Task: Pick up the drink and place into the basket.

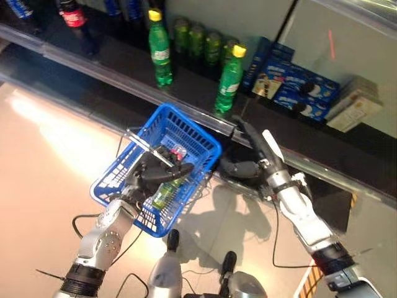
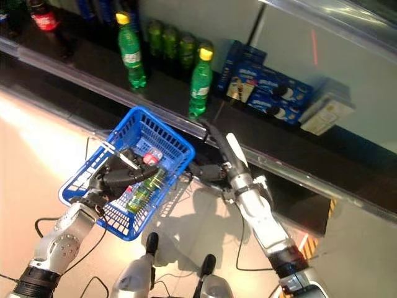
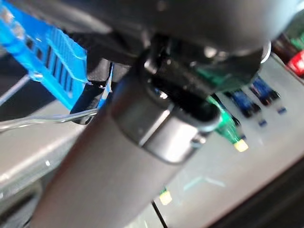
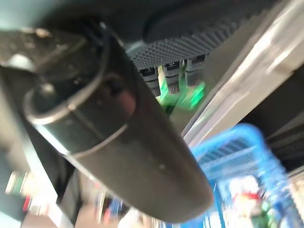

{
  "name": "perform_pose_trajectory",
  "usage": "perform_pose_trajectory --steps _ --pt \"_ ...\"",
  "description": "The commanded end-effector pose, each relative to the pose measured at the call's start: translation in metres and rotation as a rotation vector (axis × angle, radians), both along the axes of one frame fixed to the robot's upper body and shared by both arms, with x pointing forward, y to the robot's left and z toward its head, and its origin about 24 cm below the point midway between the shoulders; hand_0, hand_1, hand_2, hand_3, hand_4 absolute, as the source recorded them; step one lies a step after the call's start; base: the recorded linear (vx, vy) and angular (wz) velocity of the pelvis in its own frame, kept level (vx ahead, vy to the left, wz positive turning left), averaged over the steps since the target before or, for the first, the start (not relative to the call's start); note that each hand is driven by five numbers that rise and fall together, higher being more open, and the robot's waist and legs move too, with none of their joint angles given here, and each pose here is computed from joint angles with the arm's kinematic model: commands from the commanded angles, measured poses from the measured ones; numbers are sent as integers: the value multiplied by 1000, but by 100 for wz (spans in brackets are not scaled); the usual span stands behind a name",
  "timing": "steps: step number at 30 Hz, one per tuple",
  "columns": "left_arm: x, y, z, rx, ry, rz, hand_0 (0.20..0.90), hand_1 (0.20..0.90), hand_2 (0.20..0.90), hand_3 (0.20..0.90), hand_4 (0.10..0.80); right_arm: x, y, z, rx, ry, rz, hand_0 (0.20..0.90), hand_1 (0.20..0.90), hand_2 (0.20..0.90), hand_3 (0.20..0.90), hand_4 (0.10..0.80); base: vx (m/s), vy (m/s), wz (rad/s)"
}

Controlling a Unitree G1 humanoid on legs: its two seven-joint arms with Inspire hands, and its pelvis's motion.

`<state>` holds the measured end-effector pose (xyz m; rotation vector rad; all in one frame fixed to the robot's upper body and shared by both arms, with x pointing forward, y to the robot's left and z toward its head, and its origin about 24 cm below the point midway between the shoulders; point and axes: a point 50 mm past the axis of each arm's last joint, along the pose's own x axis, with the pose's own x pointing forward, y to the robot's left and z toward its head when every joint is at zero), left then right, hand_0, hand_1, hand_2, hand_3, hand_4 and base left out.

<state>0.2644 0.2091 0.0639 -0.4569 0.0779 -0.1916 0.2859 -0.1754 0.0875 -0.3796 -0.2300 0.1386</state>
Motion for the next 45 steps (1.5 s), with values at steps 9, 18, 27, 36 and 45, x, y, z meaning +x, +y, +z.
perform_pose_trajectory --steps 9,18,27,36,45 --pt "-8 53 10 -40 -274 361 300 300 300 200 100 -52 -73 -64 255 93 -436 900 900 900 900 800 -8 23 -11" --pt "-33 86 -54 -16 27 550 300 300 300 200 100 -81 -112 -103 337 223 -709 900 900 900 900 800 -4 18 -10" --pt "-79 102 -131 46 420 661 300 300 300 200 100 -120 -131 -161 290 526 -830 900 900 900 900 800 20 -16 -10" --pt "-126 98 -177 198 764 585 300 300 300 200 100 -164 -131 -204 265 862 -823 900 900 900 900 800 18 4 -1" --pt "-136 80 -192 133 843 507 300 300 300 200 100 -185 -115 -225 354 1094 -736 900 900 900 900 800 43 -13 2"
